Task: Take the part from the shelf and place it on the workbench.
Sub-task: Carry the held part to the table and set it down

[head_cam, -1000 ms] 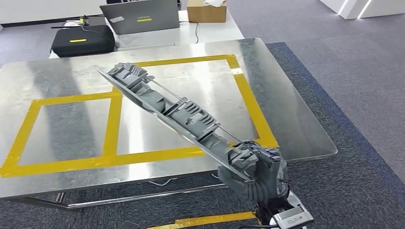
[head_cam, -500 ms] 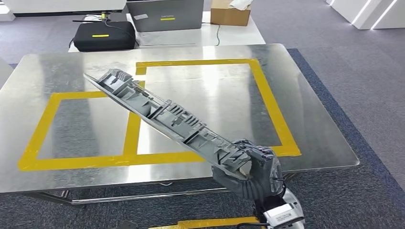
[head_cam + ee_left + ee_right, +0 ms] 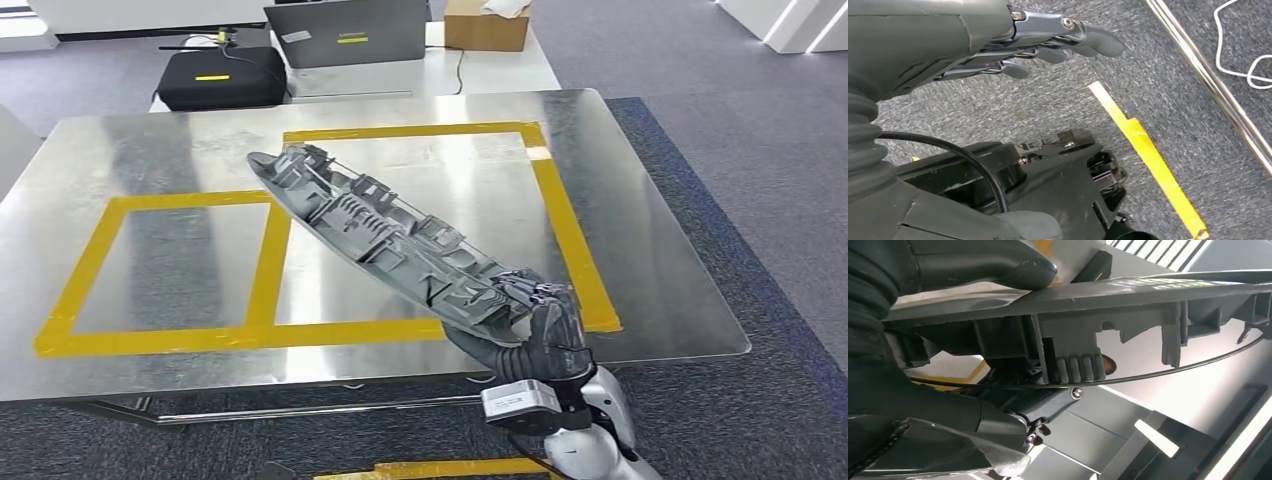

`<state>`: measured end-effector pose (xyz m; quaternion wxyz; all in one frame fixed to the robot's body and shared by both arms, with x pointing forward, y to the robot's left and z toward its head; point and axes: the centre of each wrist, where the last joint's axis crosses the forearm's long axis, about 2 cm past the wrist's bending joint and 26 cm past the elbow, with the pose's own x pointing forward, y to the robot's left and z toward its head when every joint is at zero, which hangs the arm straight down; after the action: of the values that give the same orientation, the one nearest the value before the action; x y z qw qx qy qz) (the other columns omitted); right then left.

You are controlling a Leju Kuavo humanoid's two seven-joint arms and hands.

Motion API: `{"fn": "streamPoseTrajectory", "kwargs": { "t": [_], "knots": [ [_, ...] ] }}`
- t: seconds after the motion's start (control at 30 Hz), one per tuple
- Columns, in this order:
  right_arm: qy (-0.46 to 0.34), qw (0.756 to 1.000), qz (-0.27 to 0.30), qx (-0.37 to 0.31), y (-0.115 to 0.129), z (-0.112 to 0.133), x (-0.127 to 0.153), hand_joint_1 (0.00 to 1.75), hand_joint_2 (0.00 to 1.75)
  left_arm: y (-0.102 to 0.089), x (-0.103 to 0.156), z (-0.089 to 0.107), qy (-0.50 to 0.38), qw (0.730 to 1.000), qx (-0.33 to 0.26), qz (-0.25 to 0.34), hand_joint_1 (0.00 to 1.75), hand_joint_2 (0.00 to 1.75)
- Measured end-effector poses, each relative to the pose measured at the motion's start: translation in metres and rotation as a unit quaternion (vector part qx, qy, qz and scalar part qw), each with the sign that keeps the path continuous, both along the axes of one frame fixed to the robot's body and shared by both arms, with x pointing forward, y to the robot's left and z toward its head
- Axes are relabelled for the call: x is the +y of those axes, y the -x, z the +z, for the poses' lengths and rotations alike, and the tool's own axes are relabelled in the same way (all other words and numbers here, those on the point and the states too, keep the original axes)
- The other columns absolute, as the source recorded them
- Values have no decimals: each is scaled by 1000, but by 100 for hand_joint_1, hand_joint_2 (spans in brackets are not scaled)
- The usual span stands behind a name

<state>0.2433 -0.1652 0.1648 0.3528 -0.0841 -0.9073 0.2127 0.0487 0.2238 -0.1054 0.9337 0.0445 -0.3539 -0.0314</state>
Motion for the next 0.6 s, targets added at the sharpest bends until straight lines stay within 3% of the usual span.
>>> {"fn": "streamPoseTrajectory", "kwargs": {
  "t": [0.27,0.47,0.6],
  "knots": [
    [20,1000,-11,7,-2,-3,0,175,175,0,0,0,-1,1000,0,-3,0,175],
    [199,974,-107,17,-40,-1,-6,175,175,-9,0,1,3,1000,-1,-30,0,175],
    [303,943,-129,34,-73,-7,-9,175,175,-18,1,2,3,999,0,-49,0,175]
  ]
}}
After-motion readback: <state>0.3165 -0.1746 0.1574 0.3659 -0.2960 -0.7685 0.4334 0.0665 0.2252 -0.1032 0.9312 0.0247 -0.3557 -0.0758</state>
